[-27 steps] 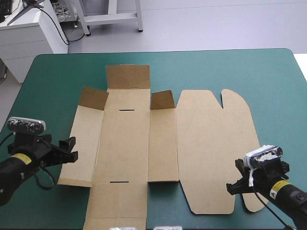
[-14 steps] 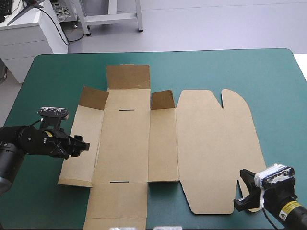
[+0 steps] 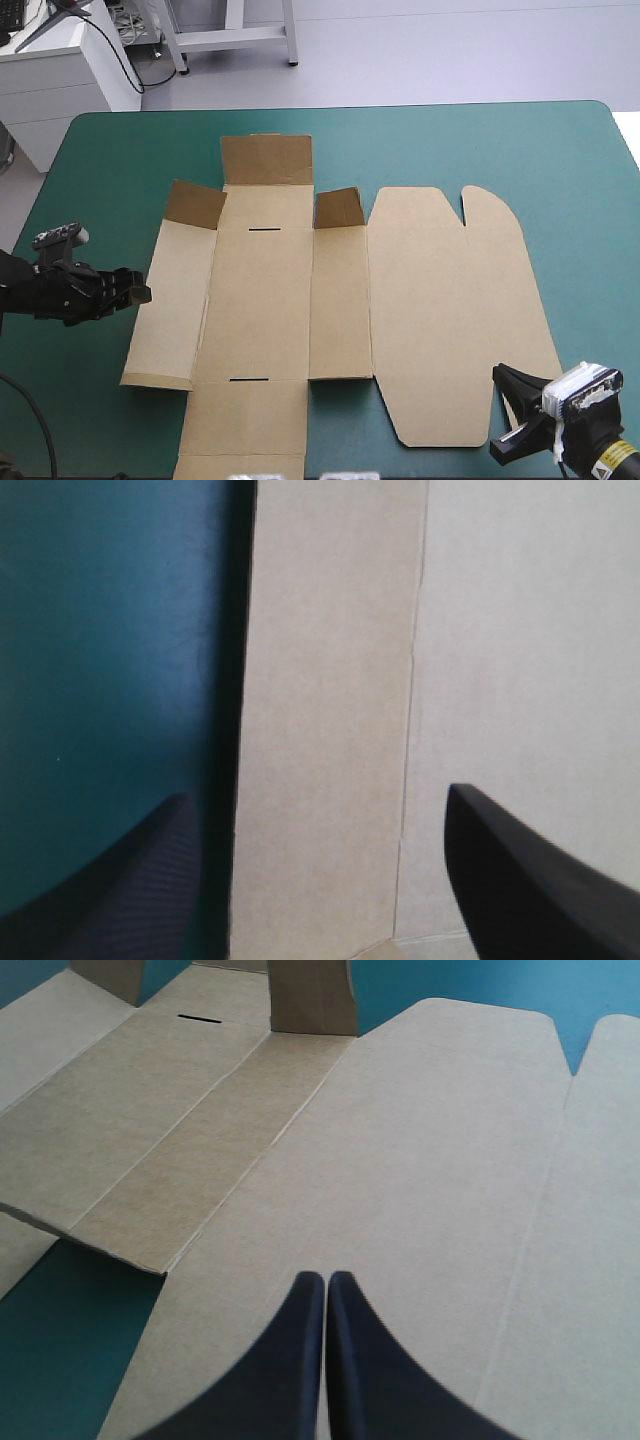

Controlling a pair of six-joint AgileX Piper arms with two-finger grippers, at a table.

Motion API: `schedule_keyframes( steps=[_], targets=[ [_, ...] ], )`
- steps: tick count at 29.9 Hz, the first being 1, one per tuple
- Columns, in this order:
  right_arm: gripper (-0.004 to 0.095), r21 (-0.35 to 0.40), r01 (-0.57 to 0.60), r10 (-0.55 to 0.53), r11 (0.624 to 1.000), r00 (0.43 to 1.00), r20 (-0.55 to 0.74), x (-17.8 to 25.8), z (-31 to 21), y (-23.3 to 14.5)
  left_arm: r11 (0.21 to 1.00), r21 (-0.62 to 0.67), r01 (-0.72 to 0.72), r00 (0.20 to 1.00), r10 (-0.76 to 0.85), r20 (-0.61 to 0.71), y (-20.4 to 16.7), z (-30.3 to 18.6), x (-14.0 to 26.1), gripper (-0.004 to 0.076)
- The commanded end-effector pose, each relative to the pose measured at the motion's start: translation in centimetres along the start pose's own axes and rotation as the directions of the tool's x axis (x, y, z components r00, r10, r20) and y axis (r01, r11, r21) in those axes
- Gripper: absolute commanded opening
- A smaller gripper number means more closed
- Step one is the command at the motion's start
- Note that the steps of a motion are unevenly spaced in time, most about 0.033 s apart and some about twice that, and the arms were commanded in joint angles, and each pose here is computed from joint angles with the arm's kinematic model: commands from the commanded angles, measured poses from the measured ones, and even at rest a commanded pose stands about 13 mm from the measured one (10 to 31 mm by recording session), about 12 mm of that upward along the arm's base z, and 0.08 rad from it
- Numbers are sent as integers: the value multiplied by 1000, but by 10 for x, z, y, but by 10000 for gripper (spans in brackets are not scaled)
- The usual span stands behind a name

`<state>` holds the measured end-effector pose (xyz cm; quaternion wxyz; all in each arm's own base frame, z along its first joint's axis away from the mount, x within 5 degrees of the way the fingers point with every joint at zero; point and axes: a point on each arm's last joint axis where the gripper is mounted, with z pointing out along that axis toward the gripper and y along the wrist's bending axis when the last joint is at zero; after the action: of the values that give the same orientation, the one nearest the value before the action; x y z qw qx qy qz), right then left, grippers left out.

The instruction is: Fold the box

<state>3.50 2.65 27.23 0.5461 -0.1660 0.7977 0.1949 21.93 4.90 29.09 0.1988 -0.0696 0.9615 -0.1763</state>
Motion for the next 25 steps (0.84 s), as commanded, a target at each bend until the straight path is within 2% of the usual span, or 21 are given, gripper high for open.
schedule_keyframes(
  steps=[1,12,15,21,25],
  targets=[
    [-4,-40,23,-19,999,994,108,-12,-7,5,999,32,13,1000,-13,-2,2,4,-9,494],
    [-4,-68,101,-90,993,983,159,-9,-18,9,997,68,21,986,-9,-167,23,43,-14,494],
    [-4,-82,129,-115,988,980,163,-9,-18,10,993,113,26,975,0,-221,24,50,-12,494],
    [-4,-82,134,-119,988,979,163,-9,-18,10,944,329,-18,968,98,-230,3,57,-11,494],
    [-4,-82,134,-119,988,979,163,-9,-18,10,943,331,-25,954,121,-273,-8,61,-8,494]
  ],
)
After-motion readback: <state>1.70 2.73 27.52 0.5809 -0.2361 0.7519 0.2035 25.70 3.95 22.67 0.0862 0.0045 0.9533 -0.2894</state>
